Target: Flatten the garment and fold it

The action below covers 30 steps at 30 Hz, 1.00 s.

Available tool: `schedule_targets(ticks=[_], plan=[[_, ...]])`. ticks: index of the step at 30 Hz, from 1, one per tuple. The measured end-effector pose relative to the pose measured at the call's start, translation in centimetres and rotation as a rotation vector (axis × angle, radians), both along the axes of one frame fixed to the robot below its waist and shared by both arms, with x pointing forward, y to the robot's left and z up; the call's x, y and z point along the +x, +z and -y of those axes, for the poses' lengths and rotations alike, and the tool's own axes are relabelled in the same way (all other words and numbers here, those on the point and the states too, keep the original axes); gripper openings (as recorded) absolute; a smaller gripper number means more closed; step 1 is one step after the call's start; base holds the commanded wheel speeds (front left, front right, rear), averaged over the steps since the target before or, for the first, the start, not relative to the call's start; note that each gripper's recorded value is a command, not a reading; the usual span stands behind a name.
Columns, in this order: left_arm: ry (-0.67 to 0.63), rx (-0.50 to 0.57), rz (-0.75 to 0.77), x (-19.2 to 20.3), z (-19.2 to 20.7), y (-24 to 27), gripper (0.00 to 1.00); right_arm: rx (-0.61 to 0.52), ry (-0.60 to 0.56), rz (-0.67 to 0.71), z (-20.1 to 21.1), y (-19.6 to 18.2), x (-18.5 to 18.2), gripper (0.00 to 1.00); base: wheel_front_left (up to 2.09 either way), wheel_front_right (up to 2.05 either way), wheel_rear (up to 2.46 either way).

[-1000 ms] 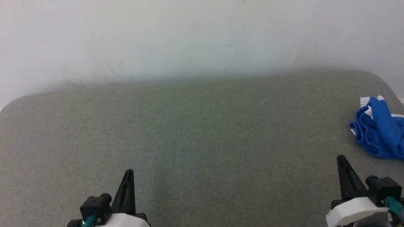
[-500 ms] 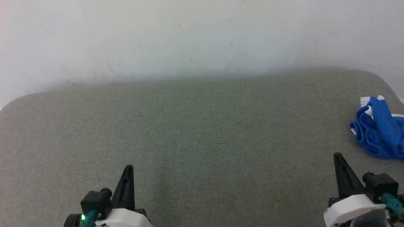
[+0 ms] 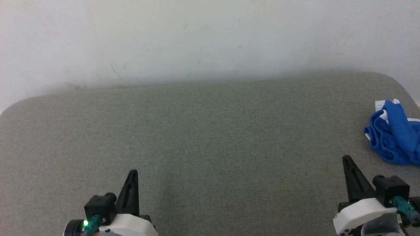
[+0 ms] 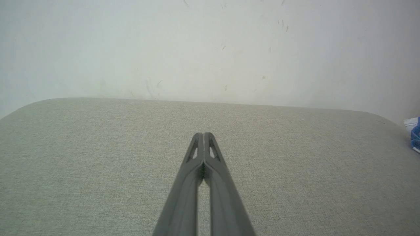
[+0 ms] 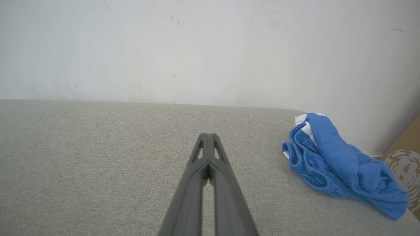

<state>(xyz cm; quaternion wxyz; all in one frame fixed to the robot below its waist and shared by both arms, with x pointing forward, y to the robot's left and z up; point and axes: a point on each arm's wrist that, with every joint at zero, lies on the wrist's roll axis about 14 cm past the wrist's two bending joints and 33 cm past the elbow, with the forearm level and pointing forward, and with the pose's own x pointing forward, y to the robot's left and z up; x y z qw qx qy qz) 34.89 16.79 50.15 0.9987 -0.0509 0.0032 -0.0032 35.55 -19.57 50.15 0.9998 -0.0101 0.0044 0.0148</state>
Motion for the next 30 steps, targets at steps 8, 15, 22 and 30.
schedule_targets(ticks=[8,15,22,30], plan=[[-0.003,0.022,0.006,0.4,-0.1,0.4,0.0,-0.002,0.01,-0.001,-0.3,0.2,0.2,0.0,0.0,0.0,0.0],[-0.005,0.033,0.003,0.5,-0.1,0.5,0.0,-0.003,0.021,-0.004,-0.7,0.4,0.3,0.0,0.0,0.0,0.0],[-0.004,0.044,-0.003,0.6,-0.2,0.6,0.0,-0.005,0.032,-0.008,-1.1,0.5,0.4,0.0,0.0,0.0,0.0],[-0.005,0.066,0.003,1.0,-0.3,1.0,0.0,-0.007,0.041,-0.012,-1.4,0.7,0.5,0.0,0.0,0.0,0.0]])
